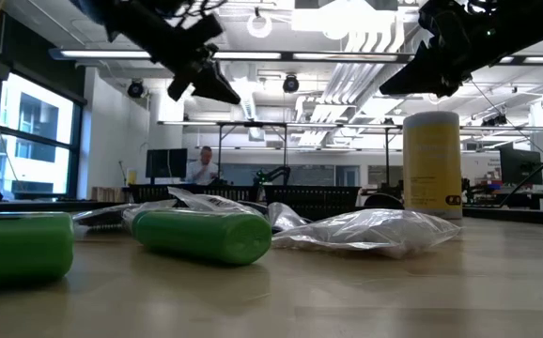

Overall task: Pick & Place Travel size toiletries
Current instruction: Put the blue shave cream into the bottom black bin

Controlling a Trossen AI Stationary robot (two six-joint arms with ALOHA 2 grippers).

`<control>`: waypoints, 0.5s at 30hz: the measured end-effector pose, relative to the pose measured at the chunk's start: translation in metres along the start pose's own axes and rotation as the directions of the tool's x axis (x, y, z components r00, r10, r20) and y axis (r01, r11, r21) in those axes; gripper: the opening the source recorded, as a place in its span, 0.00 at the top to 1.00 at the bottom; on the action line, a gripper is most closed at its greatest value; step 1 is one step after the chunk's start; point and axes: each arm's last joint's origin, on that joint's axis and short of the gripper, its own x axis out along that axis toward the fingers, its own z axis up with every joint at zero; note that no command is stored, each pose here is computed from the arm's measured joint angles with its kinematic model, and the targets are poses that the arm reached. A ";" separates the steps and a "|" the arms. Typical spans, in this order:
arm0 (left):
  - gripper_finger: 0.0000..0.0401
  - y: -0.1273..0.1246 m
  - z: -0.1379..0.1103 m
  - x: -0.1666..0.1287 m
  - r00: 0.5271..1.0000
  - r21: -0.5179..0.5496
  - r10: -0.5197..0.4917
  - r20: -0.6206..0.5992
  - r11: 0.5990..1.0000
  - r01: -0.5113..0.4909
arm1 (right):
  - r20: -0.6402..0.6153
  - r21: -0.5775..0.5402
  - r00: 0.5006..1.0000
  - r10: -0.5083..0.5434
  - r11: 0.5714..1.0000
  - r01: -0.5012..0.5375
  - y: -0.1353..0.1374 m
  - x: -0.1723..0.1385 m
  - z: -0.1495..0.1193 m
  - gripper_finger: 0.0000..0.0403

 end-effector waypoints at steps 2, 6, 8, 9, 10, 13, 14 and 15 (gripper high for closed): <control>0.99 -0.004 -0.003 -0.009 0.998 -0.003 0.024 0.057 1.000 -0.024 | 0.000 0.000 1.000 0.000 1.000 0.000 0.000 0.000 0.000 1.00; 1.00 -0.009 -0.006 -0.024 0.989 0.023 0.026 0.147 0.999 -0.030 | 0.000 0.000 1.000 0.000 1.000 0.000 0.000 0.000 0.000 1.00; 1.00 -0.011 -0.006 -0.029 0.987 0.028 0.020 0.162 0.999 -0.025 | 0.001 0.000 1.000 0.000 1.000 0.000 0.000 0.000 0.000 1.00; 1.00 -0.011 -0.006 -0.031 0.985 0.029 0.022 0.169 0.999 -0.027 | 0.001 0.000 1.000 0.000 1.000 0.000 0.000 0.000 0.000 1.00; 1.00 -0.011 -0.006 -0.033 0.984 0.031 0.024 0.178 0.999 -0.030 | 0.000 0.000 1.000 0.001 1.000 -0.001 0.000 0.000 0.000 1.00; 1.00 -0.016 -0.008 -0.037 0.982 0.038 0.006 0.191 0.999 -0.014 | 0.000 0.000 1.000 0.000 1.000 0.000 0.000 0.000 0.000 1.00; 1.00 -0.018 -0.009 -0.037 0.981 0.040 0.002 0.195 0.999 -0.010 | 0.000 0.000 1.000 0.000 1.000 0.000 0.000 0.000 0.000 1.00; 1.00 -0.021 -0.009 -0.038 0.980 0.043 -0.004 0.200 0.999 -0.005 | 0.001 0.000 1.000 0.001 1.000 -0.001 0.000 0.000 0.000 1.00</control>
